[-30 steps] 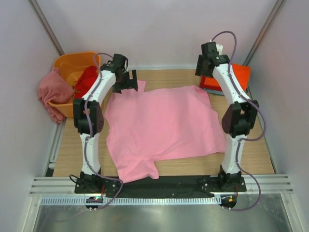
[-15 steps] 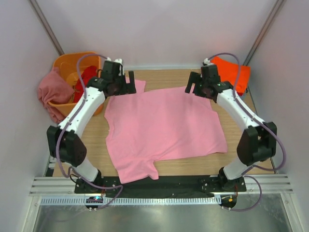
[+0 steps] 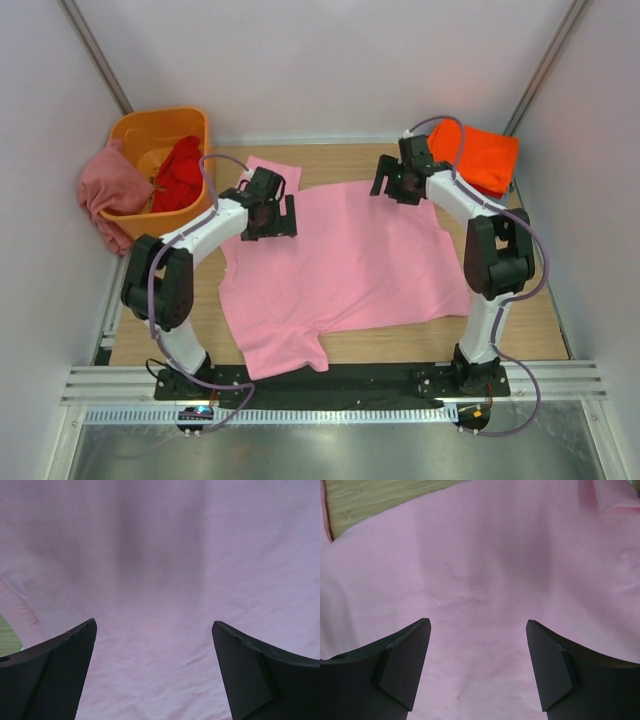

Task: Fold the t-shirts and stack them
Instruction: Flatten the tshirt out

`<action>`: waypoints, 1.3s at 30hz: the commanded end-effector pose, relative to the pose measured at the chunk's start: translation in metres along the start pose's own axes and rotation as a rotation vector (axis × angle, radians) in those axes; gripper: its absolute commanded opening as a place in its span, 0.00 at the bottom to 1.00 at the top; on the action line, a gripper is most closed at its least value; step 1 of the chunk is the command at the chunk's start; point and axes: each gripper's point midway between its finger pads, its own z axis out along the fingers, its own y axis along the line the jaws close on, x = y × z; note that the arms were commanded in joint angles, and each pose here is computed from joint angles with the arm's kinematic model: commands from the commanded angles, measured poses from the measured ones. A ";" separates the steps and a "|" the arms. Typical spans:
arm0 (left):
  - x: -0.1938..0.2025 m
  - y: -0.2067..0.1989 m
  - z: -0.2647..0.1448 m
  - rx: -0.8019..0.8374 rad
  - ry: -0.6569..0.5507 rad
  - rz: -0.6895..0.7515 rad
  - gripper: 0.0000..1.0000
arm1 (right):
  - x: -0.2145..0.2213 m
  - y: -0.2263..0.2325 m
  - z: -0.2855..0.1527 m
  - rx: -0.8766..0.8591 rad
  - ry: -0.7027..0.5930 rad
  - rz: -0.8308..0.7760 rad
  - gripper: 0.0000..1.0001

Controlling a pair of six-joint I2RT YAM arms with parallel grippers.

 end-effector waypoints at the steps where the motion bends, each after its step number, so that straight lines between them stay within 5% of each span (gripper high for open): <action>1: -0.009 0.007 0.011 -0.054 -0.058 -0.035 0.98 | 0.004 0.013 0.003 -0.060 -0.007 0.018 0.83; 12: -0.011 0.021 0.071 -0.154 0.001 -0.021 0.98 | 0.033 0.010 0.061 -0.053 0.087 0.004 0.83; 27: -0.070 0.031 0.123 -0.147 0.026 -0.067 0.97 | -0.016 0.004 0.131 -0.066 0.087 0.043 0.83; 31: -0.076 0.020 0.094 -0.126 -0.006 -0.060 0.98 | -0.025 0.015 0.115 -0.105 0.064 0.013 0.83; 39: -0.115 -0.005 -0.068 -0.072 -0.247 -0.028 1.00 | -0.072 0.055 0.022 -0.159 -0.057 -0.099 0.83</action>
